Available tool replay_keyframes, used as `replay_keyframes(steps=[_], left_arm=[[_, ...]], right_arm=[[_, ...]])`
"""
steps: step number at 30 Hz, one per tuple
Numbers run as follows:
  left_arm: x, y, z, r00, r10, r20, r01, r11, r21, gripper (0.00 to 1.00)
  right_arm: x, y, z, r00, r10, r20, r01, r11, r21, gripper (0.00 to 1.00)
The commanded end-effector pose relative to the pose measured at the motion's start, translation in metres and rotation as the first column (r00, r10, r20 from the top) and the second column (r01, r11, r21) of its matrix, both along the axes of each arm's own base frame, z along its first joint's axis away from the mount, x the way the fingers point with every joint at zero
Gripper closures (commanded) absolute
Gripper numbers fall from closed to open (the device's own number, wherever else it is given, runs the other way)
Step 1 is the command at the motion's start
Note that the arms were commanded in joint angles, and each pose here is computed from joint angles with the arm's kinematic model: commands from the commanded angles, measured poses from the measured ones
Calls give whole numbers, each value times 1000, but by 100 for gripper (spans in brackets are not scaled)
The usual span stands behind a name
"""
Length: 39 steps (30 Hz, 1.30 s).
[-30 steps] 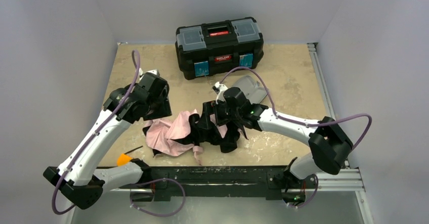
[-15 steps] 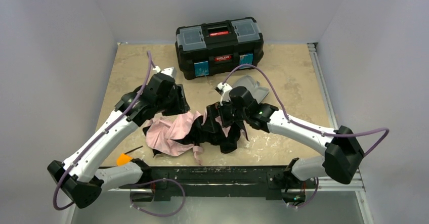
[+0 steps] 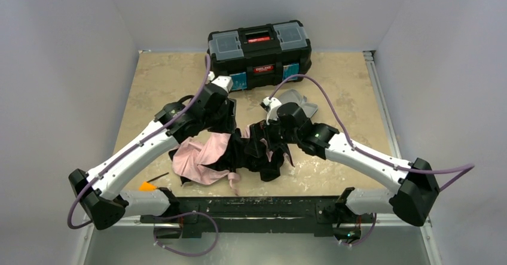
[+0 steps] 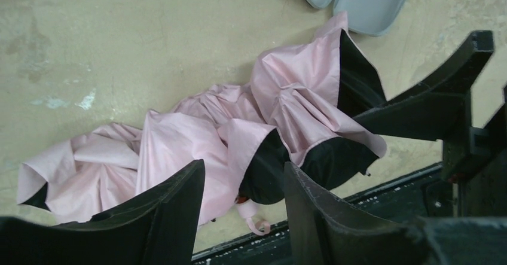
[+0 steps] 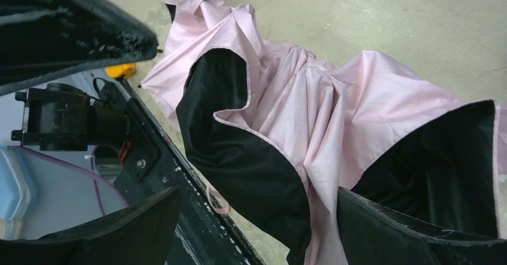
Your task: Put away the umbrella
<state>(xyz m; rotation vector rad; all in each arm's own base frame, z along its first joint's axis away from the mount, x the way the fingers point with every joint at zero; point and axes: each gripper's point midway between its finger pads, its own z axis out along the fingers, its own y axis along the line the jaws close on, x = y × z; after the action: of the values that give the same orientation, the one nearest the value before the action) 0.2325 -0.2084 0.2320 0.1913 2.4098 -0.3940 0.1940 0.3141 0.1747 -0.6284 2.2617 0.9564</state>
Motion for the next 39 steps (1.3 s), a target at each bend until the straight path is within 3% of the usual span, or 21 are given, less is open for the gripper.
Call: replay_keyframes(steps=[1, 4, 17, 25, 39], left_arm=[[20, 8, 6, 997, 11, 75, -21, 990, 136, 51], [24, 5, 1, 998, -4, 65, -8, 983, 183, 54], [31, -14, -29, 999, -37, 13, 34, 979, 200, 63], [21, -38, -26, 993, -111, 33, 103, 976, 194, 48], [41, -28, -28, 996, -29, 87, 1, 952, 307, 58]], right_arm=[[8, -5, 32, 996, -40, 80, 37, 999, 31, 1], [8, -9, 36, 995, -51, 87, 49, 998, 28, 1], [8, -20, 47, 991, -76, 110, 71, 996, 45, 1], [22, -43, 48, 979, -174, 106, 170, 984, 48, 1], [27, -62, 52, 973, -212, 95, 205, 975, 82, 1]])
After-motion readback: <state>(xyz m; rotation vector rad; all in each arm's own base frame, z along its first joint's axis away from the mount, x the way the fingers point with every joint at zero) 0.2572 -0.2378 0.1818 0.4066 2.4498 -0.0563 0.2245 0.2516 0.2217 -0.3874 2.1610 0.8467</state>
